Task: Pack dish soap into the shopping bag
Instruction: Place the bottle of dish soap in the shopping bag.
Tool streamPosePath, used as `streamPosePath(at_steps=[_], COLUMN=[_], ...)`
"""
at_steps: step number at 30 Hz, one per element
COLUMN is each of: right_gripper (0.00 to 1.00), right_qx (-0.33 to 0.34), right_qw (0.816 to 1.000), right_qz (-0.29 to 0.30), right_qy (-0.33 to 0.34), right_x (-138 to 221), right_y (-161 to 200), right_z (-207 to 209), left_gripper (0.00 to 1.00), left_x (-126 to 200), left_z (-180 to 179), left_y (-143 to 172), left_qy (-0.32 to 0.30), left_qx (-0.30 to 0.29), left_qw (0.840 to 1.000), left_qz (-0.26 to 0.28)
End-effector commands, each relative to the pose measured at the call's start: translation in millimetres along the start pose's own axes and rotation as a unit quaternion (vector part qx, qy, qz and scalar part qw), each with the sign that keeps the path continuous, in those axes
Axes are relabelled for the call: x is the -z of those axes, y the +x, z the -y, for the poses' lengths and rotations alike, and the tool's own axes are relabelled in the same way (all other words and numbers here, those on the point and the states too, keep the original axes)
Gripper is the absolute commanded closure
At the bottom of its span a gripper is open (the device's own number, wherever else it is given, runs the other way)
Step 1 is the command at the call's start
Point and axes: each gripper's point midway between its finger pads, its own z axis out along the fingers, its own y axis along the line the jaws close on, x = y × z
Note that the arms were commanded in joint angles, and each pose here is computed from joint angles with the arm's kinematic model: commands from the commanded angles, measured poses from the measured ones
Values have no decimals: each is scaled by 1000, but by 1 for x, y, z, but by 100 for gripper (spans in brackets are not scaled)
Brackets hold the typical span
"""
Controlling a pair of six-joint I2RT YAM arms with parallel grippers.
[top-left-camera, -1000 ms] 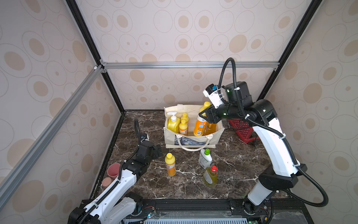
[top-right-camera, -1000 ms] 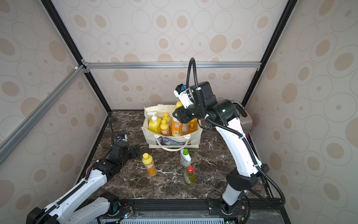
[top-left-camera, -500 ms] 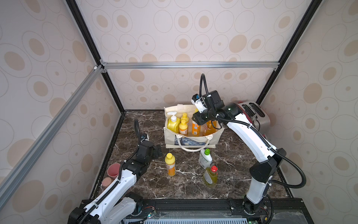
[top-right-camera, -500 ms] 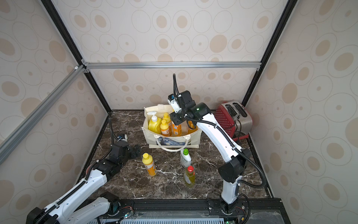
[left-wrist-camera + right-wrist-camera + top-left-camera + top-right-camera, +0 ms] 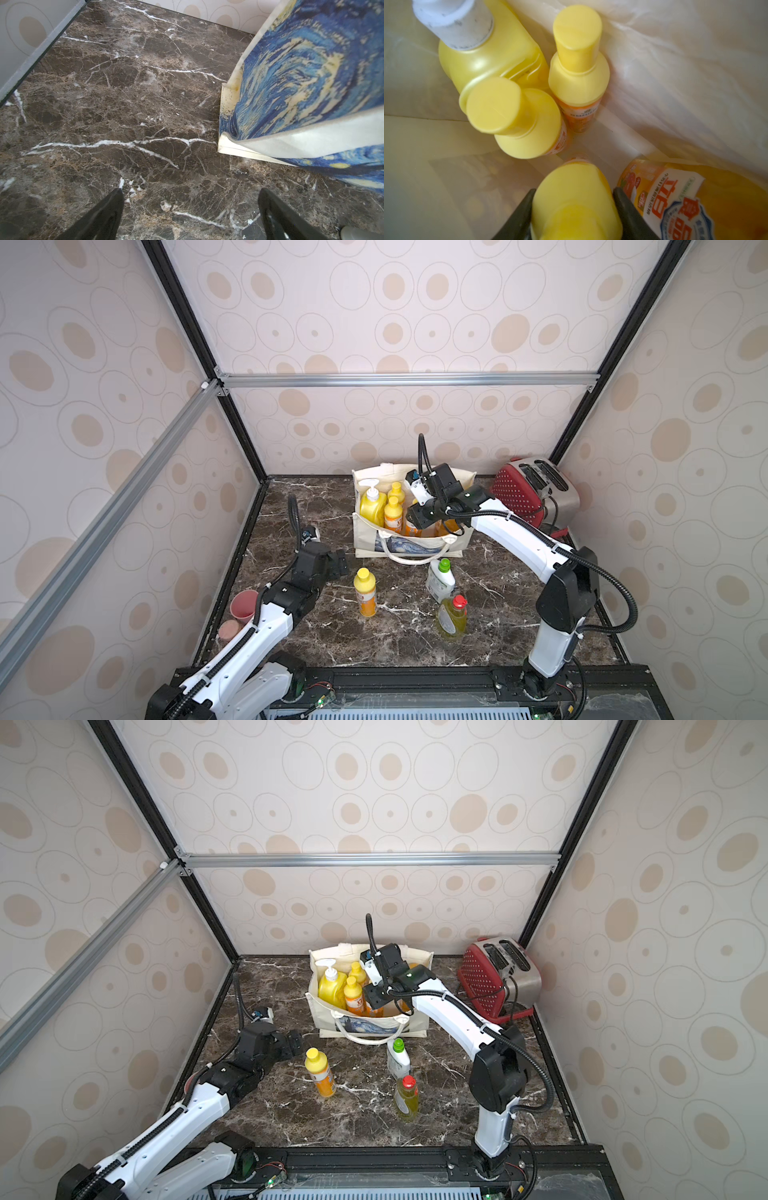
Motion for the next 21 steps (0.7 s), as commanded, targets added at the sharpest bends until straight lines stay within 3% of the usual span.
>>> streamPosePath(at_steps=[1,13,21], right_gripper=[63,63,59], right_qx=[0,6,0], right_qw=[994,989,993], right_qz=[103,144,113], right_qy=[-23,-32,-39], right_x=[29,30,11], right_y=[-48,-70,-49], right_z=[-14,-23,-25], left_gripper=[1,1,1], left_x=[7,6,6], left_z=[7,8,8], left_y=[-19,-20,-19], left_qy=[12,13,13], left_qx=[7,6,6], left_qw=[1000,1000,1000], left_qz=[26,24,23])
